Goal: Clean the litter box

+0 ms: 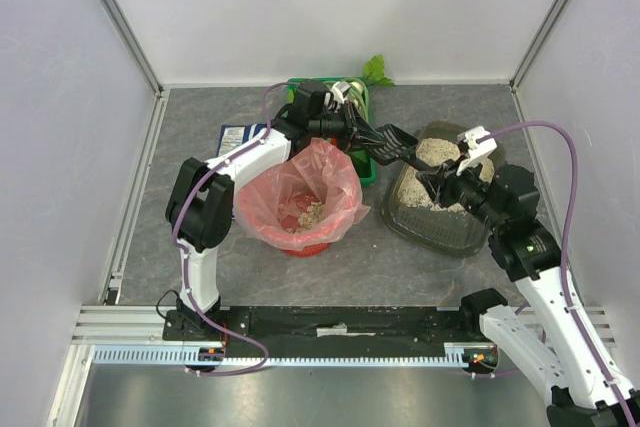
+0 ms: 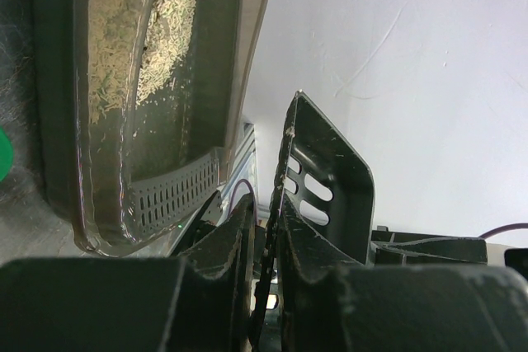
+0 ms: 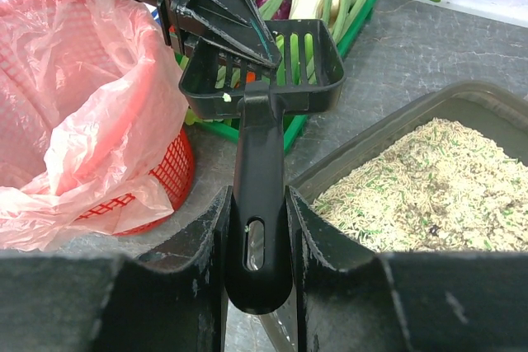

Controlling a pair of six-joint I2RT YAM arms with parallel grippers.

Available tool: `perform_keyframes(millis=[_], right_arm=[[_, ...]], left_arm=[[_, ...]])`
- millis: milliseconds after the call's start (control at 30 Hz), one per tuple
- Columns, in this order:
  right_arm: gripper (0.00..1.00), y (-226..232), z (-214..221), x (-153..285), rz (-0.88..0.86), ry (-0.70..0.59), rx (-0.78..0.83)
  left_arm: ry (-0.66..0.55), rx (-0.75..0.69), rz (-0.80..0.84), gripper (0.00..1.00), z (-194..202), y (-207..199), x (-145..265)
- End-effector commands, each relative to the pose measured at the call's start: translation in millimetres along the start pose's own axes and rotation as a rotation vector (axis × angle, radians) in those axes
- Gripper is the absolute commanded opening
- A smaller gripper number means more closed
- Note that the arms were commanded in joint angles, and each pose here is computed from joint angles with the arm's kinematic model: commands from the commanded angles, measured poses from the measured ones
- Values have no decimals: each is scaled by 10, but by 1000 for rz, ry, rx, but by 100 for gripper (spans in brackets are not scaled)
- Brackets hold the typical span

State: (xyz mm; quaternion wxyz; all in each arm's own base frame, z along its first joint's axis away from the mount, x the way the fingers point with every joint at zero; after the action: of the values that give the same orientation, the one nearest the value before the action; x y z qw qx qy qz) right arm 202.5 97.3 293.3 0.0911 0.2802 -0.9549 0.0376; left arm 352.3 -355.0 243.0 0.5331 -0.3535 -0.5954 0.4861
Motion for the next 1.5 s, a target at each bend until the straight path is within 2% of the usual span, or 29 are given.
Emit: perform_keyframes(millis=[0, 33, 133, 233, 300, 933, 1067, 1167, 1433, 1467], right_arm=[[20, 9, -179, 22, 8, -106, -3], [27, 9, -188, 34, 12, -113, -3], [38, 3, -201, 43, 21, -129, -8], [48, 2, -205, 43, 24, -136, -11], [50, 1, -215, 38, 23, -141, -10], [50, -4, -105, -29, 12, -110, 1], [45, -13, -98, -41, 17, -110, 4], [33, -15, -101, -51, 15, -113, 6], [11, -17, -142, -16, 26, -142, 9], [5, -19, -155, -3, 31, -149, 7]], left_arm=[[23, -69, 39, 2, 0, -116, -5], [23, -69, 39, 2, 0, -113, -6], [24, -69, 40, 2, 4, -120, -2], [26, -67, 38, 2, 9, -109, -10], [25, -67, 37, 2, 4, -98, -7], [38, -59, 54, 2, 25, -129, -5], [43, -59, 55, 2, 40, -132, -1], [42, -57, 52, 2, 42, -125, 0], [45, -69, 50, 2, 43, -121, 0], [45, -78, 52, 4, 41, -127, 1]])
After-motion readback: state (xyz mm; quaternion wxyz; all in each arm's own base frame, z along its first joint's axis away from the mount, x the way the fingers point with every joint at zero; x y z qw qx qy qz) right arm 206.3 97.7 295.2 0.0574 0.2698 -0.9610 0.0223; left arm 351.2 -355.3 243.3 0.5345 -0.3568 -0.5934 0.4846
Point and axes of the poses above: each gripper's point midway between its finger pads, its own x axis back along the fingers, its own y axis along the line the jaws close on, z = x × y, the point moved 6 cm from there along x, back along the fingers, and after that the axes turned 9 degrees about x, right-handed, at the moved point
